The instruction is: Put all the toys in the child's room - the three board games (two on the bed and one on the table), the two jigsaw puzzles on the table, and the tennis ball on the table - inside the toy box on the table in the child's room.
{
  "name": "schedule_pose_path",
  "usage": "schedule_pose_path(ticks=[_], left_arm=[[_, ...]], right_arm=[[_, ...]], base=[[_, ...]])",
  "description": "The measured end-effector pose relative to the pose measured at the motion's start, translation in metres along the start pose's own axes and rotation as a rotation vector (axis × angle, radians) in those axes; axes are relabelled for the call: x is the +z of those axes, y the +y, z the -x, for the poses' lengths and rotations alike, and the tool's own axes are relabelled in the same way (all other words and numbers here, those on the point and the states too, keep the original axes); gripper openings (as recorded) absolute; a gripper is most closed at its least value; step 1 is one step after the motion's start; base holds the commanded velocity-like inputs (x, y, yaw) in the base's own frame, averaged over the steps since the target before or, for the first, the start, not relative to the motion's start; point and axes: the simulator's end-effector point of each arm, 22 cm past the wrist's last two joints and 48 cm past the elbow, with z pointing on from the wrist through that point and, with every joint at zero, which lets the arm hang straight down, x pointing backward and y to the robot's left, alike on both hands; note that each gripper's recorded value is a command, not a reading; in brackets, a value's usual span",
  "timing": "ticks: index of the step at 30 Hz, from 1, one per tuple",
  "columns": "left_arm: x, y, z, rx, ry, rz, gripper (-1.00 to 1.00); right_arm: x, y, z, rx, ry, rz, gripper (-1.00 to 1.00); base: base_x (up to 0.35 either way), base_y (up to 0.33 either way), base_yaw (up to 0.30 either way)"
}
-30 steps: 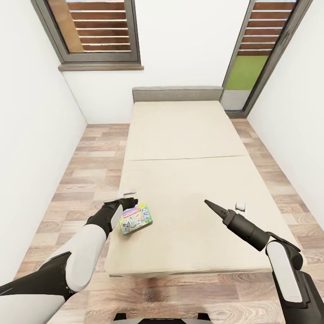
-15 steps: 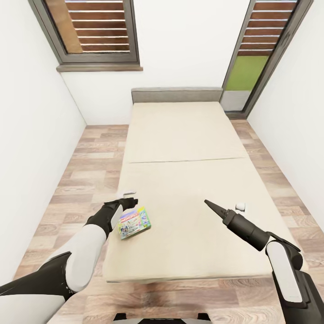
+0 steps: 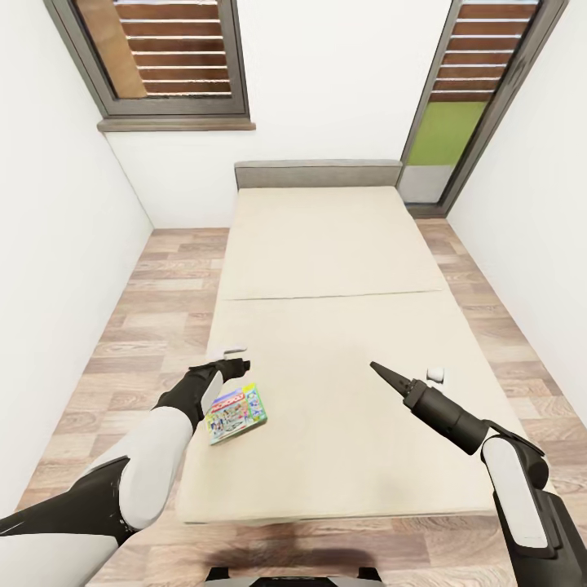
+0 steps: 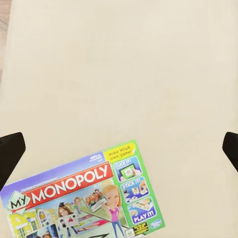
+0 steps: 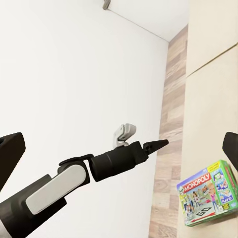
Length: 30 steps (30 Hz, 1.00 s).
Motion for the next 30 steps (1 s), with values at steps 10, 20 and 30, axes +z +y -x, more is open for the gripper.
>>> schedule_pose_path(ticks=[10, 20, 30], left_arm=[[0.000, -0.001, 0.001, 0.025, -0.001, 0.002, 1.00], [0.003, -0.005, -0.002, 0.082, 0.001, 0.006, 1.00], [0.009, -0.004, -0.011, 0.086, 0.016, 0.007, 1.00]], right_arm=[[0.002, 0.001, -0.003, -0.001, 0.008, 0.002, 1.00], [0.008, 0.001, -0.013, 0.005, 0.034, 0.008, 1.00], [0.009, -0.012, -0.018, 0.016, 0.041, -0.025, 1.00]], base=[[0.002, -0.001, 0.000], [0.000, 0.000, 0.000], [0.000, 0.000, 0.000]])
